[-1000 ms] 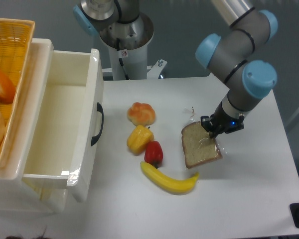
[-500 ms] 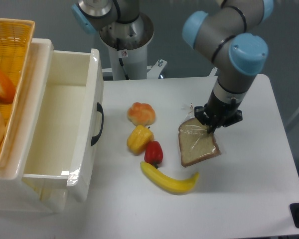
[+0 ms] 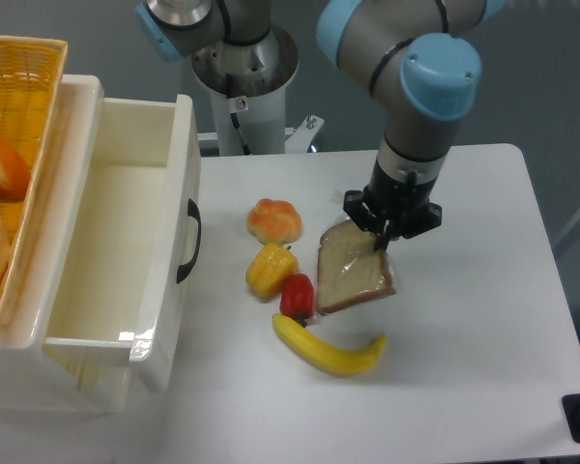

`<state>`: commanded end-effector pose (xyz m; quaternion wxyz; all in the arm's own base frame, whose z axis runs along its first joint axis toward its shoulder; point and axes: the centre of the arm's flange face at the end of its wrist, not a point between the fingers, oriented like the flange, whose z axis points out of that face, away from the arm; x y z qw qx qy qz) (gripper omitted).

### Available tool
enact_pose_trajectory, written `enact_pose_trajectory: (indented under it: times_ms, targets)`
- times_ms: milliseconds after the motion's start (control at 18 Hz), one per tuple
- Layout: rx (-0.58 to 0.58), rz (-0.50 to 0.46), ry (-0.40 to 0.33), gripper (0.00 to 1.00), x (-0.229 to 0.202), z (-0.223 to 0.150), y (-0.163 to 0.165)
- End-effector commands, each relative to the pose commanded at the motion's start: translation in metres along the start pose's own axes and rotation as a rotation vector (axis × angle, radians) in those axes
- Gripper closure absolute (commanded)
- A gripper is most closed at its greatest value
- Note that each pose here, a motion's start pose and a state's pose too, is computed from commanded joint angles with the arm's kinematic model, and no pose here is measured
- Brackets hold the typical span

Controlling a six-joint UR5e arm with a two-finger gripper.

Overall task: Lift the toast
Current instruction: 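Lift the bagged toast up off the table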

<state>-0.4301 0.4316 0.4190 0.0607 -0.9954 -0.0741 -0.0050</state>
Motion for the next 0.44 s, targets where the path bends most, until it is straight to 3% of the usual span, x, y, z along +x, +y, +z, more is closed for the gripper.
enact_pose_trajectory:
  times_ms: [444]
  targets:
    - [-0.017,0.002,0.018,1.0,0.0035,0.0033,0.0024]
